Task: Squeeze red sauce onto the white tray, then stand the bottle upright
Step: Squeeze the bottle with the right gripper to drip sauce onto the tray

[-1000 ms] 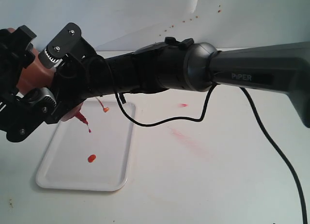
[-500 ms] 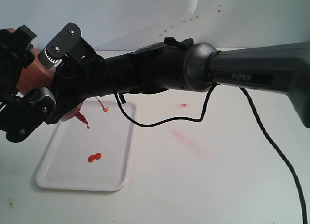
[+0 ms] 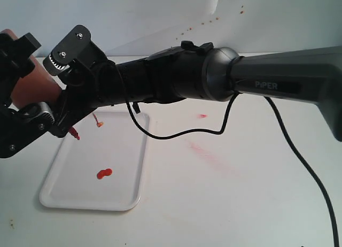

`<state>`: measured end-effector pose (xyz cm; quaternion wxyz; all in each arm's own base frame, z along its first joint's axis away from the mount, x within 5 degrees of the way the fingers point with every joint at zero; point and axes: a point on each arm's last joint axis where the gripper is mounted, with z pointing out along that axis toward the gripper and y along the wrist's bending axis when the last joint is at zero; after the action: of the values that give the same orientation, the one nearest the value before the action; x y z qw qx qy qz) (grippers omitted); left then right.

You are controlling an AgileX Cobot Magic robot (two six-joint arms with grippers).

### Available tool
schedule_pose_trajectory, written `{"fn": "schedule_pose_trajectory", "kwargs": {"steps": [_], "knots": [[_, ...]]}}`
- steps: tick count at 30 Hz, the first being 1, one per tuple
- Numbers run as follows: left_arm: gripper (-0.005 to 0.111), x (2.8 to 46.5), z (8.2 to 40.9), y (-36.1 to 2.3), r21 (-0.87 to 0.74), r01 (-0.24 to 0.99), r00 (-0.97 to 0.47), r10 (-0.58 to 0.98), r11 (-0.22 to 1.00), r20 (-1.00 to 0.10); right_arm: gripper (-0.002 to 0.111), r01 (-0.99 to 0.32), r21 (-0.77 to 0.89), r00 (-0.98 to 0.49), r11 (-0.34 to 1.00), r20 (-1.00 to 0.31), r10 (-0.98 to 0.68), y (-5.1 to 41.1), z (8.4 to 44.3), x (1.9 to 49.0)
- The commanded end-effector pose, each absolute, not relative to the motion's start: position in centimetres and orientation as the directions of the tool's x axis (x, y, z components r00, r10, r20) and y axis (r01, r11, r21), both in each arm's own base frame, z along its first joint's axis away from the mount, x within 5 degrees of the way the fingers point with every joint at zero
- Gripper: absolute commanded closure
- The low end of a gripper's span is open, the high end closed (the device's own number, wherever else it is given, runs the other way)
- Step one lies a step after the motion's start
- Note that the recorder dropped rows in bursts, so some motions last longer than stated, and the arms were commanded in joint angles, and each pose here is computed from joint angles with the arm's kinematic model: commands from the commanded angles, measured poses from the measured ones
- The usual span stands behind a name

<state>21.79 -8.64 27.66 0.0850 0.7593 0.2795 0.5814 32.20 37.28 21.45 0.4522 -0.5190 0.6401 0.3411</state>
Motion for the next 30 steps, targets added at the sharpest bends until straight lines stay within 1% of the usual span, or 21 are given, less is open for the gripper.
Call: {"fn": "schedule_pose_trajectory", "kwargs": {"steps": [1,10,18,23,25,26,29,30], "knots": [[0.107,21.8,28.3,-8.5,0.444,0.324,0.137,0.506,-0.835,0.852,0.003,-0.97,-0.068,-0.023,0.234,-0.93,-0.366,37.0,21.8,32.6],[0.107,21.8,28.3,-8.5,0.442,0.324,0.138,0.504,-0.836,0.853,0.003,-0.972,-0.062,-0.025,0.229,-0.932,-0.36,37.0,21.9,32.5],[0.107,21.8,28.3,-8.5,0.442,0.324,0.138,0.504,-0.836,0.853,0.003,-0.963,0.005,-0.086,0.271,-0.953,-0.29,37.2,22.4,32.7],[0.107,21.8,28.3,-8.5,0.443,0.322,0.141,0.505,-0.837,0.852,0.003,-0.961,-0.013,-0.073,0.275,-0.95,-0.303,37.4,22.2,32.5],[0.107,21.8,28.3,-8.5,0.443,0.322,0.141,0.505,-0.837,0.852,0.003,-0.961,-0.057,-0.036,0.271,-0.945,-0.326,38.1,22.1,31.9],[0.107,21.8,28.3,-8.5,0.443,0.322,0.141,0.505,-0.837,0.852,0.003,-0.956,-0.109,0.006,0.271,-0.935,-0.354,38.6,22.0,31.5],[0.107,21.8,28.3,-8.5,0.443,0.322,0.141,0.505,-0.837,0.852,0.003,-0.932,-0.151,0.007,0.33,-0.917,-0.4,38.9,21.7,31.3],[0.107,21.8,28.3,-8.5,0.443,0.322,0.141,0.505,-0.837,0.852,0.005,-0.925,-0.158,0.004,0.345,-0.913,-0.408,38.8,21.6,31.5]]}}
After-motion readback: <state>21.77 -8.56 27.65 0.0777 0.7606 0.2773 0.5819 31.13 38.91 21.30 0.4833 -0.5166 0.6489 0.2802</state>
